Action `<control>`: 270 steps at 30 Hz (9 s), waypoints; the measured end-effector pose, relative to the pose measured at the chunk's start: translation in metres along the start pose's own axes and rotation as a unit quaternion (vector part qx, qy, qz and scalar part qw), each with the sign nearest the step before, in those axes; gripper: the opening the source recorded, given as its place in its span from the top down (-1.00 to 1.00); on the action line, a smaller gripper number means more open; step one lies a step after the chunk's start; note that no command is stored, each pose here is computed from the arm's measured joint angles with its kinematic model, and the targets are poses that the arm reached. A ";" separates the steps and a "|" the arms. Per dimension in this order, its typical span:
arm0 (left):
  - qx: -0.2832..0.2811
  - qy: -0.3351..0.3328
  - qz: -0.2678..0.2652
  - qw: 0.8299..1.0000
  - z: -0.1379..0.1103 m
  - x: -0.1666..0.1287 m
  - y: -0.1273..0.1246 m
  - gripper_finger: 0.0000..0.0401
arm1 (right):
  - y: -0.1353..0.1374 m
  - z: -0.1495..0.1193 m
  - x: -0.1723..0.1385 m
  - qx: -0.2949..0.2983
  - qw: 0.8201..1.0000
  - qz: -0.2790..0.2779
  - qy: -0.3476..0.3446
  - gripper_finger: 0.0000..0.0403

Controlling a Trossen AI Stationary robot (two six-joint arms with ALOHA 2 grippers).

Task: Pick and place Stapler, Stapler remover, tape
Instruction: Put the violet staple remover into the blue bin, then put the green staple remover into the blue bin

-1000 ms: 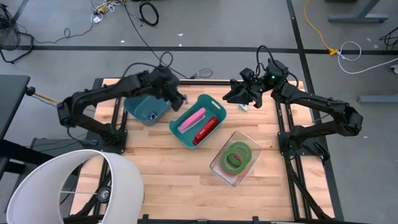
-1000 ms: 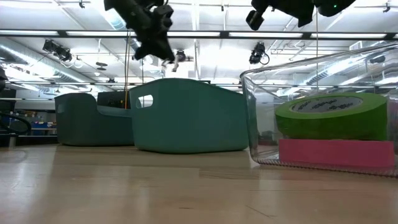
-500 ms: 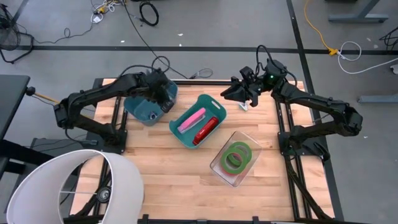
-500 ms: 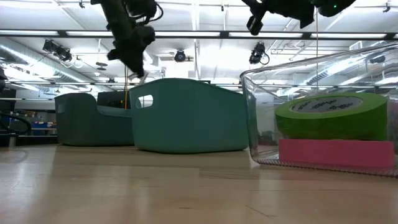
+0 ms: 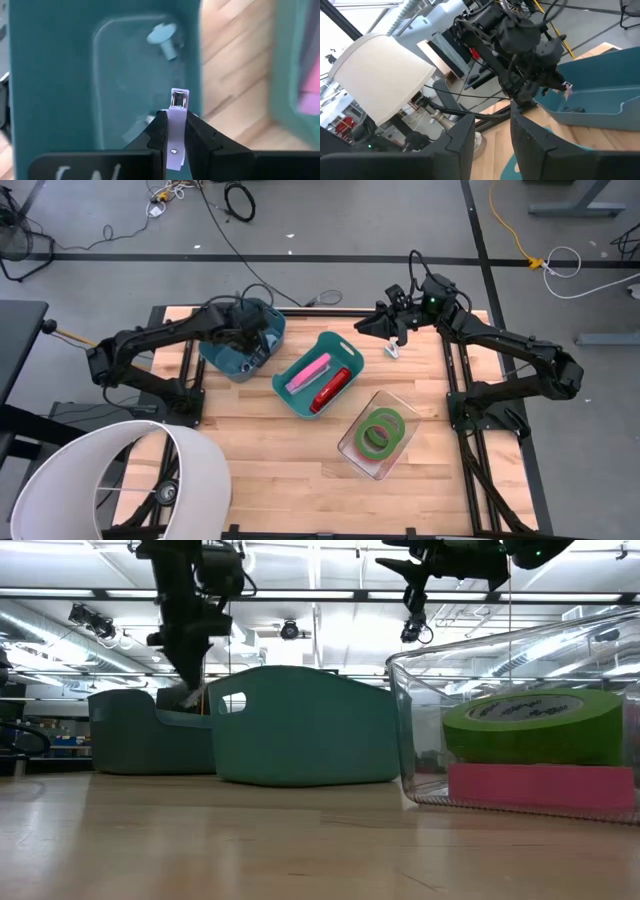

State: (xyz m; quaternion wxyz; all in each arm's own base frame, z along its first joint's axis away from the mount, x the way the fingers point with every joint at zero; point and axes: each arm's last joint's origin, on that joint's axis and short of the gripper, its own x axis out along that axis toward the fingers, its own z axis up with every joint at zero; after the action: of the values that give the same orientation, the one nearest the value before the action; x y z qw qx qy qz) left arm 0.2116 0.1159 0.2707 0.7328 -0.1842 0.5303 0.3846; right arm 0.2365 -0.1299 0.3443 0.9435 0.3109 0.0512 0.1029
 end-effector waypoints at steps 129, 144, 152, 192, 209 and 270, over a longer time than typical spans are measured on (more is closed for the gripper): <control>-0.048 -0.121 -0.010 0.991 0.028 -0.027 -0.007 -0.16 | 0.064 0.021 -0.057 -0.038 0.824 -0.549 0.133 0.23; -0.047 -0.121 -0.010 0.991 0.028 -0.027 -0.007 -0.16 | 0.056 0.016 -0.055 -0.024 0.807 -0.566 0.168 -0.46; -0.047 -0.121 -0.010 0.992 0.028 -0.027 -0.007 -0.16 | 0.041 0.010 -0.045 -0.004 0.788 -0.577 0.216 -0.64; -0.047 -0.121 -0.010 0.991 0.028 -0.027 -0.007 -0.16 | -0.102 -0.083 -0.018 0.137 0.716 -0.612 0.306 -0.65; -0.048 -0.121 -0.010 0.991 0.028 -0.027 -0.007 -0.16 | -0.113 -0.104 -0.017 0.153 0.748 -0.573 0.299 -0.65; -0.048 -0.122 -0.010 0.991 0.028 -0.027 -0.007 -0.16 | -0.150 -0.155 -0.042 0.096 0.784 -0.570 0.226 -0.15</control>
State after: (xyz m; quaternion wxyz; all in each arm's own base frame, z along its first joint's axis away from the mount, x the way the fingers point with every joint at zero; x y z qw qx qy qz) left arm 0.2309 0.1208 0.3055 0.7860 -0.1768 0.4162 0.4215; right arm 0.1947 -0.1677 0.1317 0.7571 0.2816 0.4404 -0.3918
